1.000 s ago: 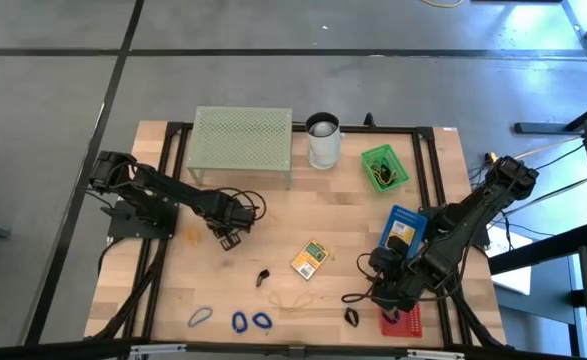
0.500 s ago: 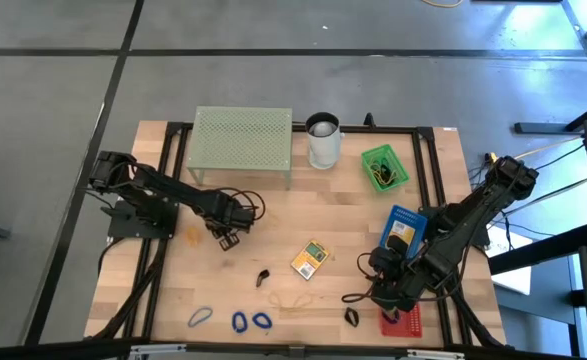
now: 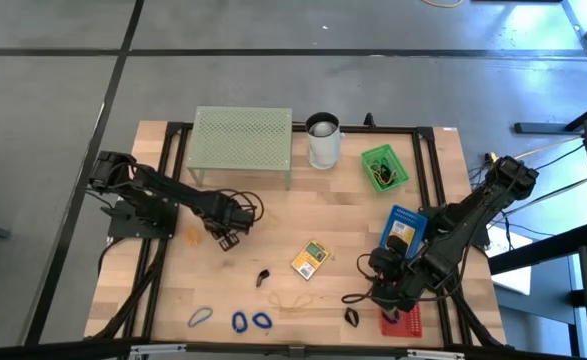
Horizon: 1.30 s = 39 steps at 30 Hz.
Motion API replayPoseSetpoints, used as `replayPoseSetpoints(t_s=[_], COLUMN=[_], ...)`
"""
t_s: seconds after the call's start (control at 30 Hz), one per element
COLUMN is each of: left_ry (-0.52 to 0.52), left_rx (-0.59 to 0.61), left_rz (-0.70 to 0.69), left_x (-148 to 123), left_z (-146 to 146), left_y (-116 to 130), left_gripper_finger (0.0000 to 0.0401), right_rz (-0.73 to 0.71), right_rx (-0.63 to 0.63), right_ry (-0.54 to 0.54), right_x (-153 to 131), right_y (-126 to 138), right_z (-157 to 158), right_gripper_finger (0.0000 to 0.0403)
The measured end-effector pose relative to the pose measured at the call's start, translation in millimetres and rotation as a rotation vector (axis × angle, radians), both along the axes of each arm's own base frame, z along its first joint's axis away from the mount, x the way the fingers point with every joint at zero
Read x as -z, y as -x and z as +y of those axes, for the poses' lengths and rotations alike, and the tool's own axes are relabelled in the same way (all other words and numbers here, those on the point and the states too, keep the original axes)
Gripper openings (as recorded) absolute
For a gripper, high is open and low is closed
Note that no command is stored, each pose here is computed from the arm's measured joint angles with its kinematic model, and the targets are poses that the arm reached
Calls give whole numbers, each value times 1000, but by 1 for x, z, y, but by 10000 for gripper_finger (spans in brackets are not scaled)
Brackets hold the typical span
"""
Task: Pick & Place Office Desk Supplies
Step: Put the orange spiral keychain into the red bin
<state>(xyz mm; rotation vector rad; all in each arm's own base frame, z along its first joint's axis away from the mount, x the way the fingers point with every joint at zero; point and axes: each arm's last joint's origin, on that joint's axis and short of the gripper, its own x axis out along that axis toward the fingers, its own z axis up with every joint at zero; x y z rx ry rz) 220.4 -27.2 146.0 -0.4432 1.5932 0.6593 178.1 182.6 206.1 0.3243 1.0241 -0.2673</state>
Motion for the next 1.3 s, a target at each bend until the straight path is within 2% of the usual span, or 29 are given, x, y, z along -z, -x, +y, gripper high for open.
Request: replayPoseSetpoints(t_s=[0.3,0.5,0.67,1.0,1.3], left_ry=[22,-80,-163,-188,-189], left_rx=[-48,-128,-91,-40,-62], left_rz=[-88,-207,-236,-243,-315], left_x=[-20,-32,-24,-13,19], left_z=[-10,-24,-36,-45,-39], left_y=[8,15,23,34,46], left_gripper_finger=[88,88,90,132,164], right_rz=[11,1,-3,-32,-35], right_rx=[-10,-10,-11,-14,-14], right_ry=[-20,-31,-36,-71,-74], right_x=[0,0,-1,-2,-2], right_y=[0,-1,-1,-4,-4], right_z=[1,2,2,6,6], right_gripper_finger=[194,194,194,194,194])
